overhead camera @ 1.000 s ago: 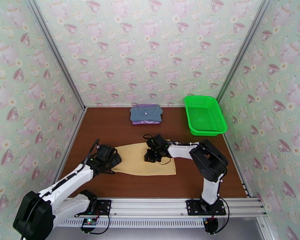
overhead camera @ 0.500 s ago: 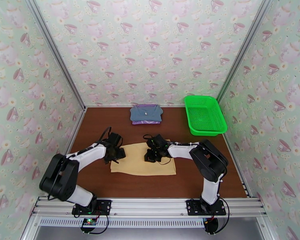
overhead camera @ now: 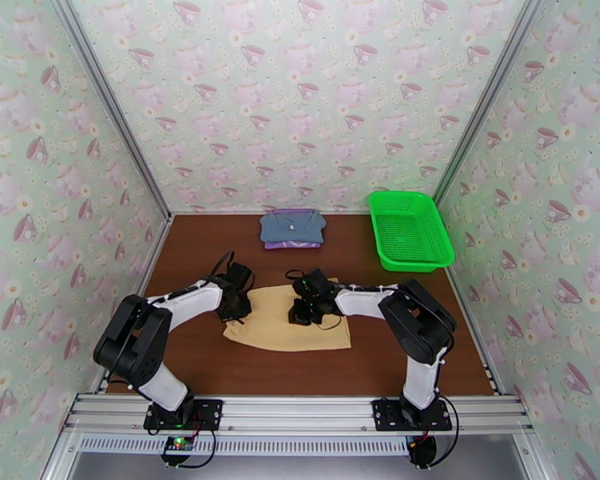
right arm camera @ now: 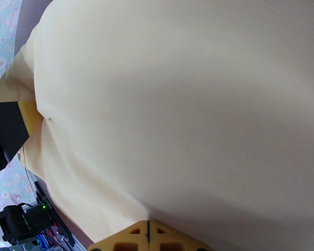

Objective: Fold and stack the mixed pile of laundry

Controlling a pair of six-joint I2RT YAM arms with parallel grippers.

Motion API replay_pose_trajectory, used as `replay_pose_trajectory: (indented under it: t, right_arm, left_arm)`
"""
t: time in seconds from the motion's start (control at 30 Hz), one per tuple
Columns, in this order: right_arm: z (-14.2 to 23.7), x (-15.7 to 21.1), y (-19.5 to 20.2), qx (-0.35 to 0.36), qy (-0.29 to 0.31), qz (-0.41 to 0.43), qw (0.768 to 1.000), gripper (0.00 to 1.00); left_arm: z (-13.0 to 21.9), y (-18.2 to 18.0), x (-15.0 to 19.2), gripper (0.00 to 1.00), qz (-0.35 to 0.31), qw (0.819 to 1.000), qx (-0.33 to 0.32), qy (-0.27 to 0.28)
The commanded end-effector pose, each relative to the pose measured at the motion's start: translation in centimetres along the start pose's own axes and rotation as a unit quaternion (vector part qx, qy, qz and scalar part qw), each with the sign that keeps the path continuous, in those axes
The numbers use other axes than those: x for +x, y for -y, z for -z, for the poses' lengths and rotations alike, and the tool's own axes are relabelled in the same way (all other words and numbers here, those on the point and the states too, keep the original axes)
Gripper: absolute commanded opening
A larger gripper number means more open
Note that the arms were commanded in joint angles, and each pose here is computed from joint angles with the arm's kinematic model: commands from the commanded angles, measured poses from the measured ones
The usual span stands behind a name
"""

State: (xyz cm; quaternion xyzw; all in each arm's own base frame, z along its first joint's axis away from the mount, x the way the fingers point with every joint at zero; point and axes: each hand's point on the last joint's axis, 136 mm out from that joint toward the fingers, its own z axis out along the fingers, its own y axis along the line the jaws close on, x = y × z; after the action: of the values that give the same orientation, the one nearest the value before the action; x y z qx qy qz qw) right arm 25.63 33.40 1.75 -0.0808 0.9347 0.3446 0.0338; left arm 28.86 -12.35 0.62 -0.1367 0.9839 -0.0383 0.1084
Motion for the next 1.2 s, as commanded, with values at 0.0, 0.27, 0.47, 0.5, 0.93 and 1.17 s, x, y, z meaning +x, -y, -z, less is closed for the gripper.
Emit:
replay_pose_trajectory:
  t: [0.0, 0.27, 0.47, 0.5, 0.93, 1.17]
  right_arm:
    - [-1.0, 1.6, 2.5, 0.030, -0.019, -0.028, 0.999, 0.00]
    - [-3.5, 1.4, 0.5, 0.013, -0.034, -0.025, 0.999, 0.00]
    - [-5.7, 1.0, -1.1, 0.016, -0.035, -0.034, 0.999, 0.00]
    - [-5.7, 0.9, -1.2, 0.015, -0.032, -0.037, 0.999, 0.00]
    - [-6.2, 0.3, -0.7, 0.022, -0.014, -0.056, 0.998, 0.00]
    - [-6.3, 0.3, -0.3, 0.026, -0.009, -0.060, 0.998, 0.00]
  left_arm:
    - [-4.9, -1.7, 5.3, 0.00, -0.005, 0.996, -0.032, -0.084]
    - [5.1, 0.1, -0.1, 0.00, -0.045, 0.998, -0.036, 0.025]
    - [11.4, 1.5, -2.7, 0.00, -0.076, 0.994, -0.021, 0.073]
    - [11.9, 1.5, -2.9, 0.00, -0.079, 0.994, -0.023, 0.076]
    - [14.9, 7.8, -1.3, 0.00, -0.141, 0.986, 0.026, 0.082]
    - [15.7, 13.4, 0.6, 0.00, -0.177, 0.978, 0.068, 0.081]
